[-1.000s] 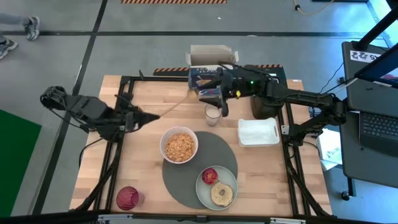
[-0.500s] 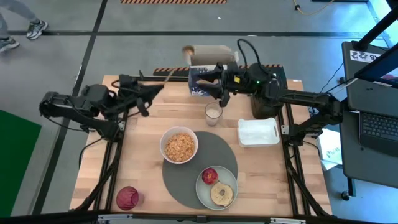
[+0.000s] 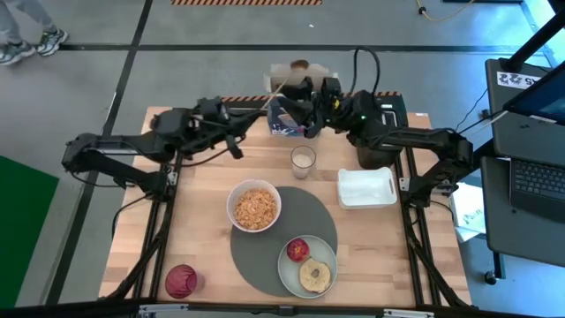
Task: Arrange a breakfast setting
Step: Put the gold spoon on the gray mat to the right of the white bowl
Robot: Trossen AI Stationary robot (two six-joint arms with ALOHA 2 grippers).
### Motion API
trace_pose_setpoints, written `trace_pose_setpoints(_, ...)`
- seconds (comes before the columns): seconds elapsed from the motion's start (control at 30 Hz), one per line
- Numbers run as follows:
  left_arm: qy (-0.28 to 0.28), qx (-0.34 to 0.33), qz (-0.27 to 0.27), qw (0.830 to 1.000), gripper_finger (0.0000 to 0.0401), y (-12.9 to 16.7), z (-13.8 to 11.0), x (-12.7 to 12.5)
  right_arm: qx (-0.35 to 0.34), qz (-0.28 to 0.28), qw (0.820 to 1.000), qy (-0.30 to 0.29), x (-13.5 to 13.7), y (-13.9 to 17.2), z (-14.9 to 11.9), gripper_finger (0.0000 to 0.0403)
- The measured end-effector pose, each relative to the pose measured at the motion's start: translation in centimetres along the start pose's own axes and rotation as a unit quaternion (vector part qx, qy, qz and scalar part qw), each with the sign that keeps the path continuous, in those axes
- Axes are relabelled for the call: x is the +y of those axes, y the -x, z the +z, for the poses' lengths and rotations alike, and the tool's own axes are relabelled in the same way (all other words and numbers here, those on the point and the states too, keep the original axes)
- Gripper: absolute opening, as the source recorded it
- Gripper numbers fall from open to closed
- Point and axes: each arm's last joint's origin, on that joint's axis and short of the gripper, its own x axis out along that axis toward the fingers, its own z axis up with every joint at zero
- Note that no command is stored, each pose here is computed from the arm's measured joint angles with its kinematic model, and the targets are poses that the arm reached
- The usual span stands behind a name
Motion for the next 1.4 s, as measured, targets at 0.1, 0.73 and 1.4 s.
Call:
trace_pose_setpoints(0.1,0.008,-0.020,-0.006,1.000,0.0000,-0.8,-0.2,-0.1,-0.001,0.000,1.000,0.018,0.1,-0.3,0.5,0.0230)
trace_pose_setpoints(0.73,0.009,-0.026,-0.034,0.999,0.0000,-1.5,-0.3,0.4,0.015,-0.010,0.999,0.029,-0.3,-0.4,0.7,0.0047)
trace_pose_setpoints(1.4,-0.030,-0.001,-0.031,0.999,0.0031,-1.6,-0.7,0.9,0.022,0.006,0.998,0.052,-0.3,-0.4,0.7,0.0016)
